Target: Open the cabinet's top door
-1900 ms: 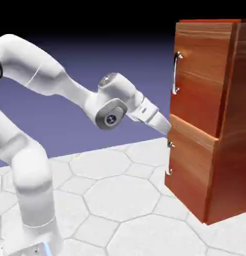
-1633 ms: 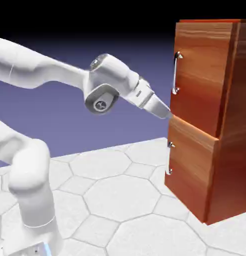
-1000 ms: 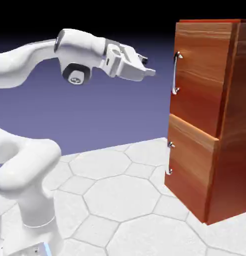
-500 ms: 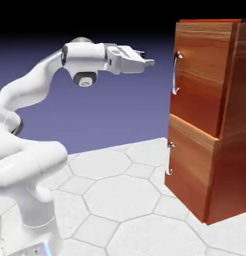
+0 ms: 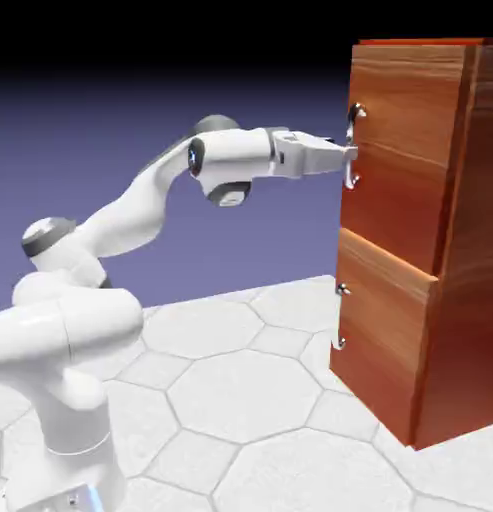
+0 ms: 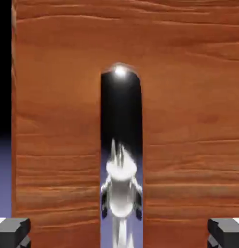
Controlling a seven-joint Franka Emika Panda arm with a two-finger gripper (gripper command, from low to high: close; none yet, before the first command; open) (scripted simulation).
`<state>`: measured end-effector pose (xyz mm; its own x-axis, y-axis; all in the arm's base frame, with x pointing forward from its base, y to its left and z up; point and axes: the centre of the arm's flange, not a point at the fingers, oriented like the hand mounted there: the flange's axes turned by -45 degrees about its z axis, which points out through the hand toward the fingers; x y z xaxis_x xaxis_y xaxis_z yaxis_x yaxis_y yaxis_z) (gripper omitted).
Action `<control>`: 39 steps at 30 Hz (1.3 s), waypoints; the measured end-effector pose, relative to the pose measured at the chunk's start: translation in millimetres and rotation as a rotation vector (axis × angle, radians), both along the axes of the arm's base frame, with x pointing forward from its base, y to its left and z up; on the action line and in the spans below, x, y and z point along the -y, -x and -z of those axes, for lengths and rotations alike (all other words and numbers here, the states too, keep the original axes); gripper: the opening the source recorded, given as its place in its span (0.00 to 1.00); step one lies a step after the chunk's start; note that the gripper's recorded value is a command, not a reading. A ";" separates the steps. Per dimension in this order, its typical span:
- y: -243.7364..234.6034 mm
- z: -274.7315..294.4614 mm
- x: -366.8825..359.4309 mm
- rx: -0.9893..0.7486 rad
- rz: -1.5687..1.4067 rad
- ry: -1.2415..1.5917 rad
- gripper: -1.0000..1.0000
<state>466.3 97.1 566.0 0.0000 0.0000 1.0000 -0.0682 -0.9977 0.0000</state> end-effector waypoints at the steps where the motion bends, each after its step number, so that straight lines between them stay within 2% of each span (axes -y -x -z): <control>1: 0.0 0.0 0.0 0.000 0.000 0.000 0.00; 19: 95.6 0.0 88.8 0.000 -0.495 0.000 0.00; 39: 137.7 0.0 211.8 0.000 -0.985 0.000 0.00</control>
<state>328.6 -114.7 566.0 0.0000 0.0000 1.0000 0.7935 -0.6086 0.0000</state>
